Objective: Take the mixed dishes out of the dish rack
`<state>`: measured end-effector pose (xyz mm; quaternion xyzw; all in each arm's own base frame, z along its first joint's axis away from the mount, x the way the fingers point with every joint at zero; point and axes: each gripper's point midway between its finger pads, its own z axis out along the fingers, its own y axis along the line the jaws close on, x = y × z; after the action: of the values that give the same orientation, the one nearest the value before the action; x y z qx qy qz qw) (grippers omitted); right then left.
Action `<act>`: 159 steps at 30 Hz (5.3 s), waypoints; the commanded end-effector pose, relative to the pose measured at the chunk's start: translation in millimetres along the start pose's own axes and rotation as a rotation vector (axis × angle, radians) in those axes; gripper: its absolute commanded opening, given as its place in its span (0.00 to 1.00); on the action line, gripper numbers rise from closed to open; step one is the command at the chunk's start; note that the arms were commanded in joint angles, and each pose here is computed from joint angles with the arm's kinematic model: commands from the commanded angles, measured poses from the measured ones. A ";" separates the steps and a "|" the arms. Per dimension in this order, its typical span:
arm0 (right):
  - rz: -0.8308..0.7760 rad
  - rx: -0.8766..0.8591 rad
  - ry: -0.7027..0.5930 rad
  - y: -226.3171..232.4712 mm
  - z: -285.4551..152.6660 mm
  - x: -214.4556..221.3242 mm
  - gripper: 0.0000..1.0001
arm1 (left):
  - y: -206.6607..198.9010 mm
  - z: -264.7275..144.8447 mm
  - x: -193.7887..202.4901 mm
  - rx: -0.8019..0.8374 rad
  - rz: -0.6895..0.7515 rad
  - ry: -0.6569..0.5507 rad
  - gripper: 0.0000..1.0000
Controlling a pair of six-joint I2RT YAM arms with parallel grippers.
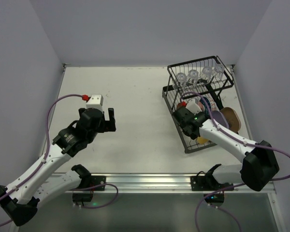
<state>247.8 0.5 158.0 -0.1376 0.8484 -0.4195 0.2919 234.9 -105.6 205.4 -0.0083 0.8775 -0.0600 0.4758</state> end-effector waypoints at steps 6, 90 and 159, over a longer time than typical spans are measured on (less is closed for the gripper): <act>0.104 0.180 -0.074 -42.7 -10.4 -13.3 0.00 | -2.9 -1.7 -9.8 0.022 0.000 -0.039 1.00; 0.931 -1.162 -0.472 58.7 -203.8 -133.0 0.00 | -169.7 10.3 -37.8 0.359 0.026 -0.052 0.81; 0.423 -0.188 -0.286 -60.7 -50.2 -9.2 0.99 | -44.0 129.7 -10.3 0.058 -0.139 0.201 0.92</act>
<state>219.8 26.5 221.6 -0.0142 0.8701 -0.1488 0.4697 359.6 -167.8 85.3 -0.0289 0.9486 -0.0912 0.3017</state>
